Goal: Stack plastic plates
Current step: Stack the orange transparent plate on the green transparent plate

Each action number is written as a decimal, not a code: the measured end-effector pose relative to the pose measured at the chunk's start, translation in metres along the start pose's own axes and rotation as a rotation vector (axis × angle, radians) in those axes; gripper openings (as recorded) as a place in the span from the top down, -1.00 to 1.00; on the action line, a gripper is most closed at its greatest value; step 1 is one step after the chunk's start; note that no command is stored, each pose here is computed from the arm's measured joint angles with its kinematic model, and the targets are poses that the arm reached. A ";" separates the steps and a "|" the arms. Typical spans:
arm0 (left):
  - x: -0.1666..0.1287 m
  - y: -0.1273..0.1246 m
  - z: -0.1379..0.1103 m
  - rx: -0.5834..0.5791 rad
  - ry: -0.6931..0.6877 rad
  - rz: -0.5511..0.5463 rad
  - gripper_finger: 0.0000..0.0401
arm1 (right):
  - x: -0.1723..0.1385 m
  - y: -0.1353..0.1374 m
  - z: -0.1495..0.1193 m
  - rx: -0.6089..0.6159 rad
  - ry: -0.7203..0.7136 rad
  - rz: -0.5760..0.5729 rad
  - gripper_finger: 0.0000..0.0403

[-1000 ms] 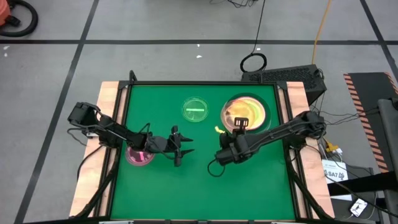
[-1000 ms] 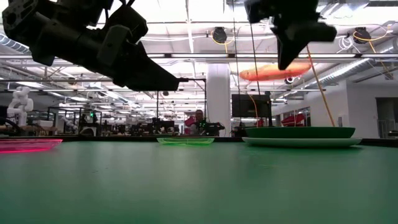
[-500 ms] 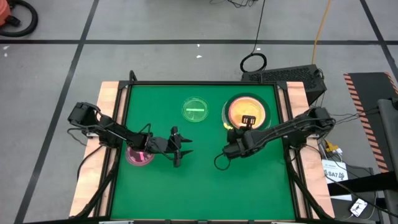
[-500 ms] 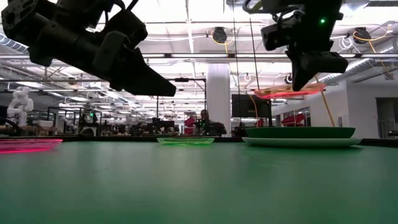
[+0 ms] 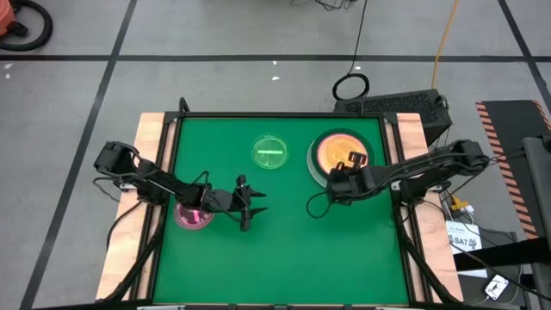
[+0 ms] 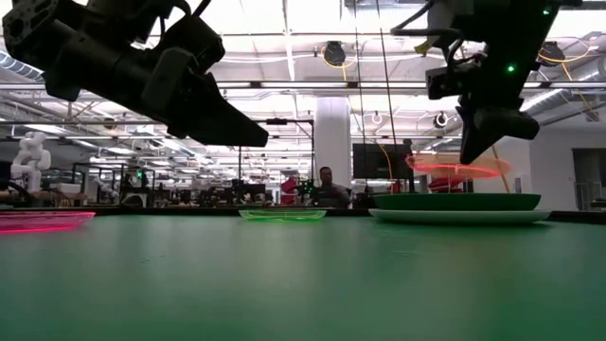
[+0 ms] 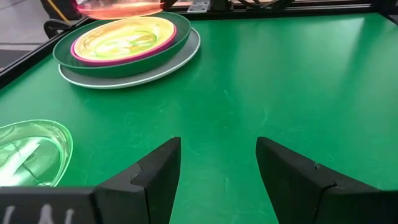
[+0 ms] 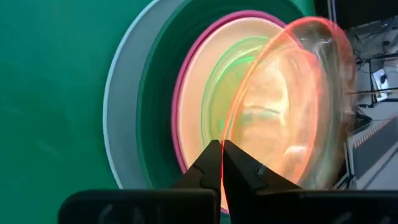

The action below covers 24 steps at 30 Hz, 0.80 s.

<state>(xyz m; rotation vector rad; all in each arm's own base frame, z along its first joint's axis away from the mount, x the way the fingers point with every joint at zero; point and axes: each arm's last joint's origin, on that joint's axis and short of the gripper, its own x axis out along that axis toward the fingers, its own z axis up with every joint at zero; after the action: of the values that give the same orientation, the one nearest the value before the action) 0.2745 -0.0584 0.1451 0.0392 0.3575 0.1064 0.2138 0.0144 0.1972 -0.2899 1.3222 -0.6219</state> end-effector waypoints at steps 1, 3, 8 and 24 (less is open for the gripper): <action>0.000 0.000 0.000 0.001 0.000 0.000 -0.08 | 0.000 -0.001 0.000 0.006 -0.001 0.001 1.00; 0.000 0.001 0.000 0.004 -0.001 0.004 -0.08 | 0.001 -0.002 0.000 0.009 -0.001 0.001 1.00; 0.002 0.005 0.001 -0.002 -0.003 0.018 -0.08 | 0.003 -0.005 0.002 -0.002 0.005 -0.002 1.00; 0.002 0.006 0.002 0.003 -0.007 0.020 -0.08 | 0.015 -0.019 0.014 0.022 -0.015 0.058 1.00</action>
<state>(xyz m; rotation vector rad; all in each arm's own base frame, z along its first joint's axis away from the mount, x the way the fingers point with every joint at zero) 0.2765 -0.0527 0.1463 0.0457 0.3505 0.1250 0.2239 -0.0114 0.1981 -0.2366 1.3044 -0.5844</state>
